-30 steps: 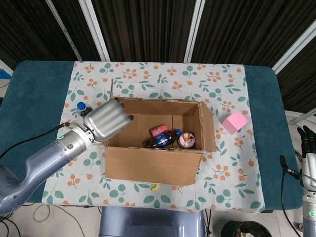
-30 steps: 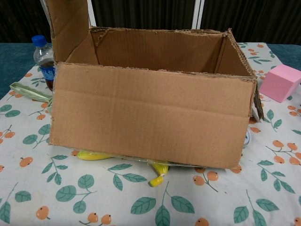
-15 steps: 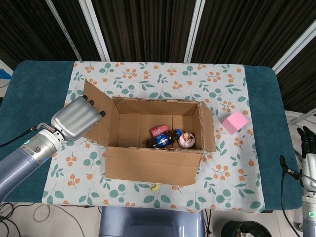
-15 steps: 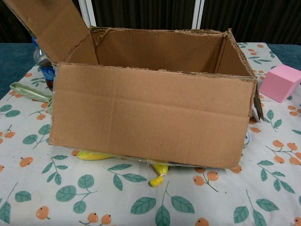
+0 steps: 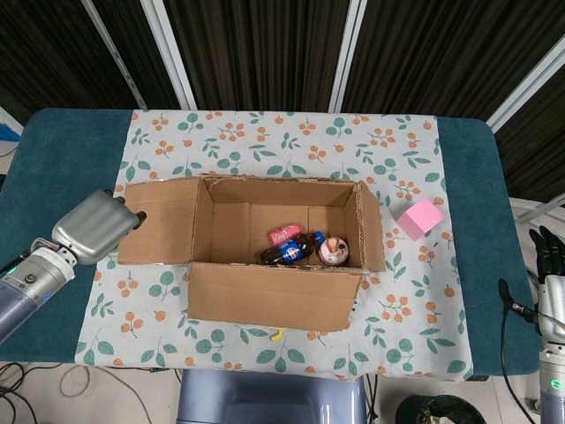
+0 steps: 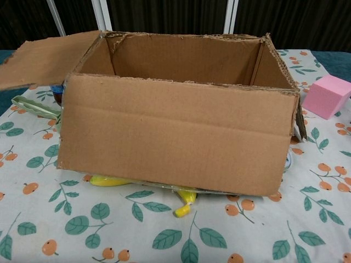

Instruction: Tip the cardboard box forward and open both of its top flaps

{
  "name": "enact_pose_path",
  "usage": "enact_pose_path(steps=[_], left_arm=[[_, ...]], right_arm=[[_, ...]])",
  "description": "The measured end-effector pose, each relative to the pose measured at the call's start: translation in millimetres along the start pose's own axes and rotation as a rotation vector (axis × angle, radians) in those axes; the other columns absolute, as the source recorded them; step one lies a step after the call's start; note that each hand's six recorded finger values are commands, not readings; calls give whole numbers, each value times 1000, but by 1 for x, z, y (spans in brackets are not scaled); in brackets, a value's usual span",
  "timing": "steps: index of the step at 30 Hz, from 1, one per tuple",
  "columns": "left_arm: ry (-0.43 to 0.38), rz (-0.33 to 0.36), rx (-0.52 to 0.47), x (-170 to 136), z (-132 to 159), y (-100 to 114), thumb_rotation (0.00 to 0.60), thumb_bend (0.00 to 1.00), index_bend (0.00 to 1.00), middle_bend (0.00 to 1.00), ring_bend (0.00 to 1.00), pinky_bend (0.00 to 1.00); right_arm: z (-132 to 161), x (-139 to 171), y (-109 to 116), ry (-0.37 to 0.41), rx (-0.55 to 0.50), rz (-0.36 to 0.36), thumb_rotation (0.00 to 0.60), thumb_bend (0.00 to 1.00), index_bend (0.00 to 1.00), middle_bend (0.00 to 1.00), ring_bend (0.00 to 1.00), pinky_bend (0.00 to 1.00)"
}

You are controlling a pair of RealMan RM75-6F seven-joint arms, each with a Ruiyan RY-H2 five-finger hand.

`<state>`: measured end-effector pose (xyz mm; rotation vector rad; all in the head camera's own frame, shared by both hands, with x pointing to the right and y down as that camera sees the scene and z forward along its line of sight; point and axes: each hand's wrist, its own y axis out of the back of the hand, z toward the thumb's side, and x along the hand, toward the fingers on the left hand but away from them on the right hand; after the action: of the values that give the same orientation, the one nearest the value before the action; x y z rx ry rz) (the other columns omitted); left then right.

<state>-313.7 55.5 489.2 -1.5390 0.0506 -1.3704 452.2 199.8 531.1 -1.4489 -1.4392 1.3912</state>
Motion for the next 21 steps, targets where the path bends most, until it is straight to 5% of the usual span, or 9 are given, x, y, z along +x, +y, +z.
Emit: enact_pose_path(steps=[3, 6, 8, 11, 18, 21], left_arm=[[13, -8, -29, 0, -4, -13, 600, 967, 408, 635, 421, 456], [29, 13, -61, 0, -7, -16, 600, 723, 311, 493, 311, 378], [43, 37, -91, 0, -9, -17, 600, 505, 182, 301, 173, 261], [73, 93, -160, -4, -11, -20, 600, 337, 30, 78, 42, 131], [193, 278, -356, -25, -13, -47, 600, 190, 0, 0, 0, 13], [271, 354, -421, -40, -14, -69, 600, 150, 0, 0, 0, 0]], right_arm=[[0, 0, 0, -1, 0, 0, 600, 417, 0, 0, 0, 238], [0, 0, 1, 0, 4, -1, 600, 416, 0, 0, 0, 238], [0, 0, 1, 2, 8, -1, 600, 416, 0, 0, 0, 238], [0, -1, 0, 4, 14, 0, 600, 416, 0, 0, 0, 238], [0, -1, 0, 19, 59, 3, 600, 405, 0, 0, 0, 238], [1, -1, 1, 28, 91, 1, 600, 309, 0, 0, 0, 236]])
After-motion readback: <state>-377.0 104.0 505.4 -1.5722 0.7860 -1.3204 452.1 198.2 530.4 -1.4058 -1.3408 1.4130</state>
